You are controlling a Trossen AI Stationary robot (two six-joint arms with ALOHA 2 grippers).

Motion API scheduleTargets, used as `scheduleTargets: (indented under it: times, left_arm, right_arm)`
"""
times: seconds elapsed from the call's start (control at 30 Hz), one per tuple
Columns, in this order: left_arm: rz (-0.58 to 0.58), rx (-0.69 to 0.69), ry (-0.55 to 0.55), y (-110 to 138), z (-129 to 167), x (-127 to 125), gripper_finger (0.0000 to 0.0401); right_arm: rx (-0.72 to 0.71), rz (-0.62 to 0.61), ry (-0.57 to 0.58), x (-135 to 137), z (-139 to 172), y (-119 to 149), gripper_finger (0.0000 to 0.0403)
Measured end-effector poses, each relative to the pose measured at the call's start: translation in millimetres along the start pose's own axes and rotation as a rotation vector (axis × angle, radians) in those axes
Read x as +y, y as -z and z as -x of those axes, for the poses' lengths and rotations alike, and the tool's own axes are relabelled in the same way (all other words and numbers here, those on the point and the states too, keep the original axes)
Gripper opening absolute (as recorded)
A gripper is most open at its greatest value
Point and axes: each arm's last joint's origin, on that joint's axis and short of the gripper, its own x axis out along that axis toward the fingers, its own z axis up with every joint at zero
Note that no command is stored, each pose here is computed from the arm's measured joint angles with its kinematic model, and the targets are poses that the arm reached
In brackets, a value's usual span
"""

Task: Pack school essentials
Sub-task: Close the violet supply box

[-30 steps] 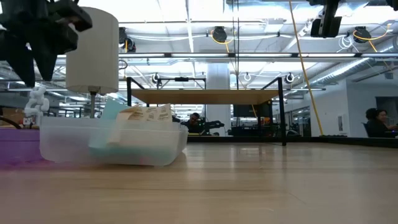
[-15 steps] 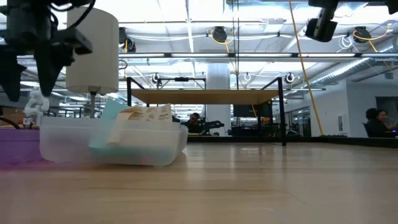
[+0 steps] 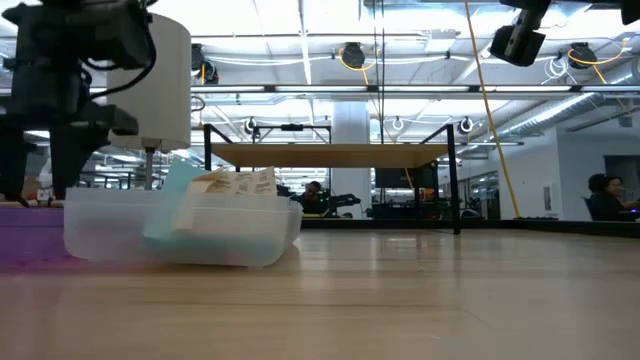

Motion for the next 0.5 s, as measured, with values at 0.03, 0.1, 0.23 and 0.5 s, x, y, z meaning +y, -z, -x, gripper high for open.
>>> scheduleTargets:
  times: [0.03,0.1,0.23,0.5]
  left_arm:
    - [-0.006,0.000,0.000,-1,-3,1,0.0241]
    - [-0.026,0.001,0.023,-2,-10,1,0.0241]
    - [-0.029,0.008,0.085,-4,-20,-1,0.0241]
    - [-0.029,0.010,0.104,-4,-31,2,0.0193]
  right_arm:
    - [0.000,0.000,0.000,0,0,0,0.0000]
    - [0.000,0.000,0.000,0,0,0,0.0000]
    - [-0.001,0.000,0.001,0,0,0,0.0000]
    - [-0.003,0.000,0.003,0,0,0,0.0000]
